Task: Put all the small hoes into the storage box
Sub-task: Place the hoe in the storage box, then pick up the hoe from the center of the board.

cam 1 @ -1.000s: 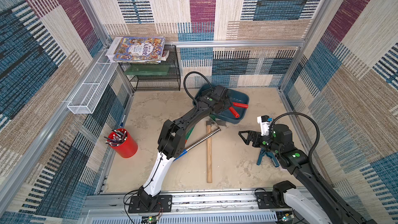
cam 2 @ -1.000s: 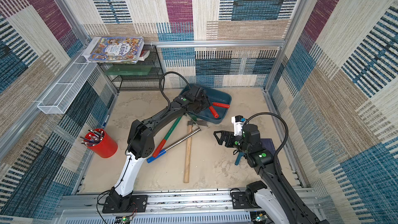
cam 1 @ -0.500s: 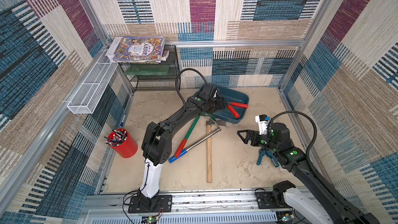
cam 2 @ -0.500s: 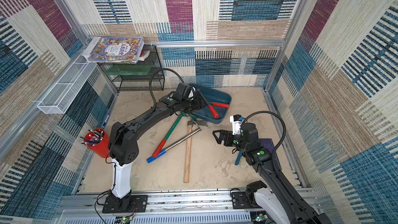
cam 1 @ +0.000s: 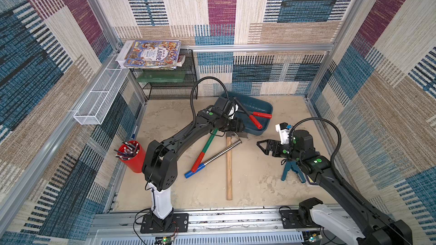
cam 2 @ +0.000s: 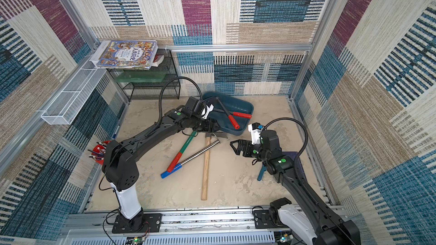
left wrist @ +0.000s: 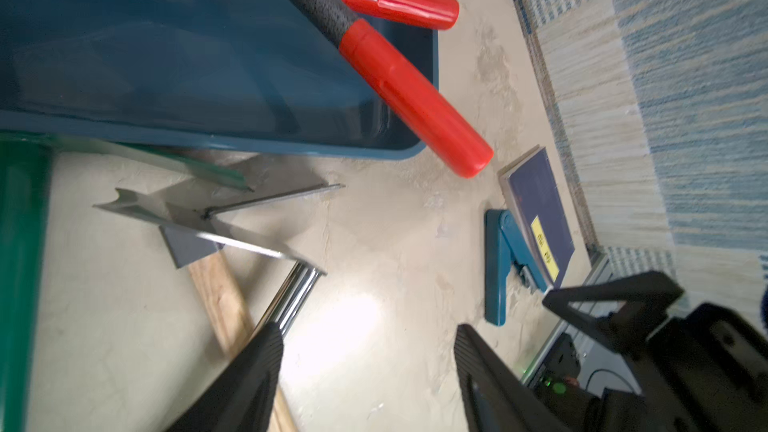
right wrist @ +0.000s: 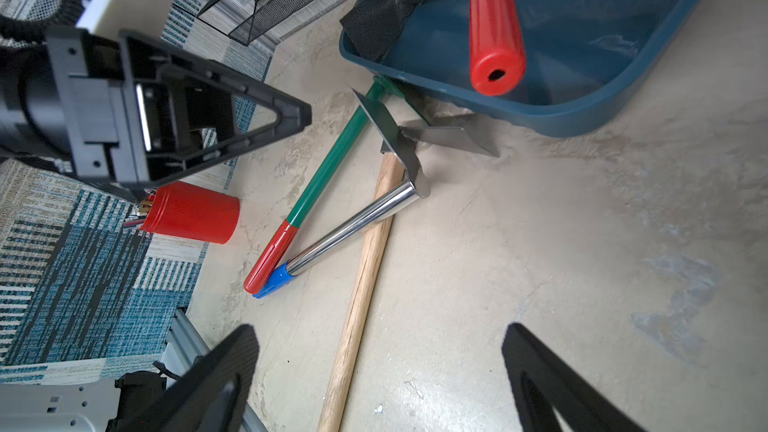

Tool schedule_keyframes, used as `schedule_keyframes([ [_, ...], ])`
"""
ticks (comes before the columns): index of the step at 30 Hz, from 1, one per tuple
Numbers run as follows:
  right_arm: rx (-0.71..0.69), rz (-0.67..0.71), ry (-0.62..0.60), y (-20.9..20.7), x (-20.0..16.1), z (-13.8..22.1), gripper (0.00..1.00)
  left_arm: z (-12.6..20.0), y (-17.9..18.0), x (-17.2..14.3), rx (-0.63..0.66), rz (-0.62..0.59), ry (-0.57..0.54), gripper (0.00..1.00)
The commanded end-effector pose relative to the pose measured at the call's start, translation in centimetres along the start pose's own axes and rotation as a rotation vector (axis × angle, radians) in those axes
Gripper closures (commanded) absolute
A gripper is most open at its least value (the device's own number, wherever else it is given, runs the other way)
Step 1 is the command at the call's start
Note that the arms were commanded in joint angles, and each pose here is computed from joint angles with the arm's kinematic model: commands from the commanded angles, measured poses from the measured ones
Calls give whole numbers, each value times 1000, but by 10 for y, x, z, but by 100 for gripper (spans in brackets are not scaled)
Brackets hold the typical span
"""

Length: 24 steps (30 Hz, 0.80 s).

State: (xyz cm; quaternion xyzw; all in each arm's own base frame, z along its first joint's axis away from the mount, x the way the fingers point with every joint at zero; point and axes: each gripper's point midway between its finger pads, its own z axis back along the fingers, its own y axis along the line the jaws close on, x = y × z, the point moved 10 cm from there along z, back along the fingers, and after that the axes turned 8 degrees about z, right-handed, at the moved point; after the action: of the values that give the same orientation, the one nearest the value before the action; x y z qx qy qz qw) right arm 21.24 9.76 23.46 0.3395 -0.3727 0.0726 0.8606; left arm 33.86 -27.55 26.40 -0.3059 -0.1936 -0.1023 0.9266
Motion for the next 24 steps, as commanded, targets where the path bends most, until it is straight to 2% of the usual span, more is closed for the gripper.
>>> schedule_keyframes([
  [1,33,42,-18,5,5,-3,4,12,5,-13,58,-111,58,31],
  [9,36,56,0,7,4,-6,4,23,22,-42,150,-193,148,29],
  [16,39,62,16,8,3,-8,4,24,49,-69,302,-237,215,30],
  [24,40,61,26,9,1,-11,4,12,62,-87,341,-273,285,31],
])
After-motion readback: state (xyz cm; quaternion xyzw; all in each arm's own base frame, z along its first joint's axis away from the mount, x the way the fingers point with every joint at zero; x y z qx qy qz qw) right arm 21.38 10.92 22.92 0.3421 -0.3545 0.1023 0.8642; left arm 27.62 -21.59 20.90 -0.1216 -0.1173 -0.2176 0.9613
